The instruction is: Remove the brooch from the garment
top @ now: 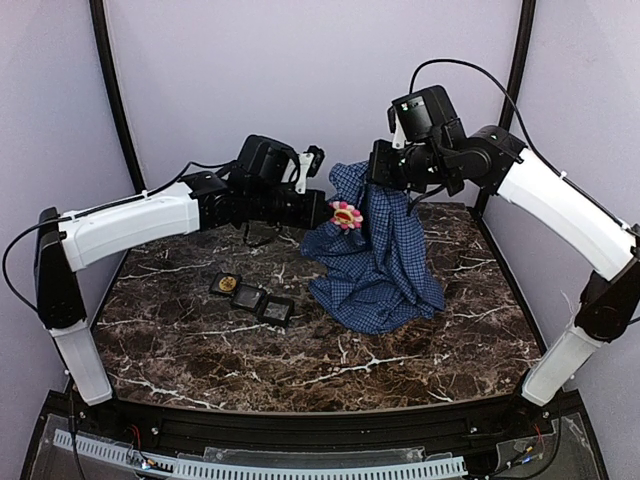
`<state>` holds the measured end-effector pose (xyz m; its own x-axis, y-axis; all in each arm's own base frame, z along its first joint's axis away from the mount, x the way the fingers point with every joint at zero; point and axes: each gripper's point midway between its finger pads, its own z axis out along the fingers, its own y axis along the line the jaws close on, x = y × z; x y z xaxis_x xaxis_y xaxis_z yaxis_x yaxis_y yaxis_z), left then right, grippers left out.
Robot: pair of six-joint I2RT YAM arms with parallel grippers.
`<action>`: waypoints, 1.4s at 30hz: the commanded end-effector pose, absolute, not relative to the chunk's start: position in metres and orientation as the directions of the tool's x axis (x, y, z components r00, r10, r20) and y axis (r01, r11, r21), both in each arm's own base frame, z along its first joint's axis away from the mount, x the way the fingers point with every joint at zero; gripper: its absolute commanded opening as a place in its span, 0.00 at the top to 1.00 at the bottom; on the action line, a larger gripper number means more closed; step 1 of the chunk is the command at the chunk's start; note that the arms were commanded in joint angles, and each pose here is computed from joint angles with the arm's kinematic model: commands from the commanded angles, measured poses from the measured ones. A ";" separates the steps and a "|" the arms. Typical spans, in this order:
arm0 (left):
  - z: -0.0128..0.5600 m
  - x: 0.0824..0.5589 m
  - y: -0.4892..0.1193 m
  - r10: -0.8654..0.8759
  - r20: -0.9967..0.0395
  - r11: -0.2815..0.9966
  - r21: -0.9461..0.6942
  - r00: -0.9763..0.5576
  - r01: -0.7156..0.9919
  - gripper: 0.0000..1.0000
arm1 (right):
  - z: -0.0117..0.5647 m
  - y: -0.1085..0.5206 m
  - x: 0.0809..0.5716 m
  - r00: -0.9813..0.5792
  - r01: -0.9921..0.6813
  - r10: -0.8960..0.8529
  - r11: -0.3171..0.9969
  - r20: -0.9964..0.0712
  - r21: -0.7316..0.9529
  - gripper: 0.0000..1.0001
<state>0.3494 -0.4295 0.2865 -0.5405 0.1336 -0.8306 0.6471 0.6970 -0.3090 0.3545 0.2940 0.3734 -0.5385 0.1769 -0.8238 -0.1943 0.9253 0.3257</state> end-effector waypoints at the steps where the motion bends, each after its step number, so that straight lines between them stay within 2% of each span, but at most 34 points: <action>1: 0.290 0.386 -0.365 0.032 -0.815 0.769 -0.349 -0.578 0.535 0.99 | 0.387 0.290 0.345 -0.562 -0.279 0.183 0.876 -0.807 0.393 1.00; 5: 0.290 0.411 -0.343 0.021 -0.825 0.811 -0.317 -0.564 0.492 0.99 | 0.374 0.297 0.335 -0.631 -0.347 0.109 0.846 -0.768 0.405 1.00; 9: 0.286 0.434 -0.322 -0.015 -0.821 0.861 -0.301 -0.571 0.411 0.98 | 0.367 0.311 0.323 -0.703 -0.414 0.088 0.757 -0.706 0.506 1.00; 11: 0.287 0.437 -0.320 -0.015 -0.818 0.863 -0.301 -0.575 0.405 0.84 | 0.370 0.314 0.322 -0.720 -0.413 0.116 0.720 -0.684 0.557 1.00; 12: 0.287 0.434 -0.323 -0.006 -0.813 0.851 -0.310 -0.582 0.423 0.68 | 0.372 0.313 0.323 -0.722 -0.404 0.140 0.710 -0.678 0.577 1.00; 13: 0.291 0.431 -0.324 -0.003 -0.814 0.843 -0.314 -0.581 0.436 0.58 | 0.372 0.313 0.324 -0.726 -0.390 0.165 0.701 -0.668 0.597 1.00; 14: 0.291 0.426 -0.326 0.007 -0.809 0.830 -0.324 -0.588 0.454 0.43 | 0.373 0.313 0.326 -0.726 -0.377 0.193 0.691 -0.660 0.616 1.00; 16: 0.299 0.413 -0.326 0.014 -0.807 0.802 -0.343 -0.590 0.489 0.31 | 0.369 0.314 0.333 -0.728 -0.342 0.237 0.687 -0.644 0.641 1.00; 19: 0.313 0.383 -0.320 0.019 -0.814 0.757 -0.367 -0.580 0.541 0.22 | 0.362 0.319 0.342 -0.733 -0.312 0.275 0.677 -0.622 0.667 1.00; 25: 0.345 0.330 -0.327 -0.061 -0.812 0.686 -0.456 -0.580 0.567 0.20 | 0.361 0.320 0.356 -0.704 -0.282 0.319 0.694 -0.634 0.662 1.00; 28: 0.352 0.310 -0.353 -0.111 -0.770 0.614 -0.550 -0.628 0.566 0.20 | 0.365 0.320 0.360 -0.681 -0.283 0.317 0.717 -0.660 0.636 1.00; 33: 0.359 0.302 -0.392 -0.169 -0.689 0.472 -0.684 -0.704 0.556 0.18 | 0.359 0.333 0.352 -0.694 -0.333 0.265 0.707 -0.669 0.624 1.00; 36: 0.355 0.308 -0.405 -0.160 -0.679 0.461 -0.693 -0.717 0.554 0.16 | 0.359 0.344 0.339 -0.698 -0.385 0.230 0.678 -0.678 0.627 1.00; 42: 0.333 0.327 -0.416 -0.153 -0.633 0.523 -0.703 -0.759 0.481 0.15 | 0.361 0.355 0.323 -0.683 -0.436 0.197 0.662 -0.704 0.609 1.00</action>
